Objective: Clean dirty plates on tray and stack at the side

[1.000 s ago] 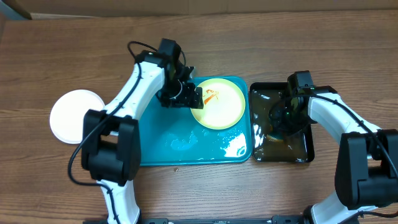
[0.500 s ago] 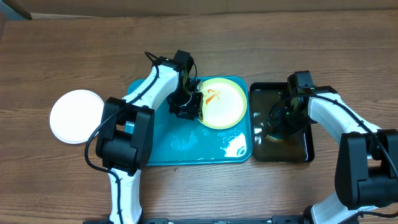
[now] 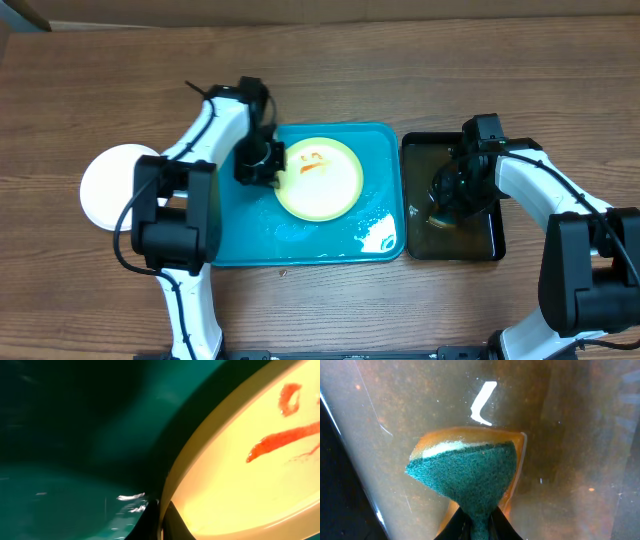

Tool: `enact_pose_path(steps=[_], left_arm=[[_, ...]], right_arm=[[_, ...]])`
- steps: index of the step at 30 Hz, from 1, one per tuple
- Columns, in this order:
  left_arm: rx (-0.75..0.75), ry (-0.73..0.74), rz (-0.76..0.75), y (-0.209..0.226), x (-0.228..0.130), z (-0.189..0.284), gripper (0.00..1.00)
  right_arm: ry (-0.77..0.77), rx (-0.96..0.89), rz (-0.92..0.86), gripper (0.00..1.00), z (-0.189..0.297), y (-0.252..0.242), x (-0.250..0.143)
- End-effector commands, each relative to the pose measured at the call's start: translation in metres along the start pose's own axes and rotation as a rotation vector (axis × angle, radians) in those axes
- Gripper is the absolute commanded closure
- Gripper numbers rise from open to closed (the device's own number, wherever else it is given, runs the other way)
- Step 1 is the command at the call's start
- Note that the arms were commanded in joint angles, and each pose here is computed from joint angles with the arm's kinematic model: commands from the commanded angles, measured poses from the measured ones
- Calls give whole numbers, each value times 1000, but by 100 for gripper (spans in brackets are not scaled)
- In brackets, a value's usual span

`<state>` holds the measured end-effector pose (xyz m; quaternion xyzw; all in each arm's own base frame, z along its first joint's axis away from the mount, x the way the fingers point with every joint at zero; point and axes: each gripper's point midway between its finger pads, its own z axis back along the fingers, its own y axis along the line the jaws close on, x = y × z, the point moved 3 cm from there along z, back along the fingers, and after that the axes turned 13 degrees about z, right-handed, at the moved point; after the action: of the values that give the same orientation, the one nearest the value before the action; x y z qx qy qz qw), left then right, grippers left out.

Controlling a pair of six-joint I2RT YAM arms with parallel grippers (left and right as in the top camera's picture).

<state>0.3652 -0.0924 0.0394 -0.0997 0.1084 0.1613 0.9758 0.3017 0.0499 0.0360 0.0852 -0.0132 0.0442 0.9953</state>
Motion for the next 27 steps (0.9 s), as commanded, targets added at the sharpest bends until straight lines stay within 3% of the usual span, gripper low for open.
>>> enact_pose_path(steps=[1,7,13,18,27], left_arm=[[-2,-42,56,14,20,23,89],[4,-49,43,12,21,53,75],[90,121,101,10,-24,50,71],[157,167,118,-12,-54,44,71],[213,-136,73,-33,-123,104,69]], right_arm=[[40,-14,-8,89,-7,-3,-11],[40,-15,-8,89,-7,-3,-11],[37,-15,-8,89,-7,-3,-10],[43,-15,-9,89,-7,-3,-11],[45,-15,-9,89,-7,-3,-12]])
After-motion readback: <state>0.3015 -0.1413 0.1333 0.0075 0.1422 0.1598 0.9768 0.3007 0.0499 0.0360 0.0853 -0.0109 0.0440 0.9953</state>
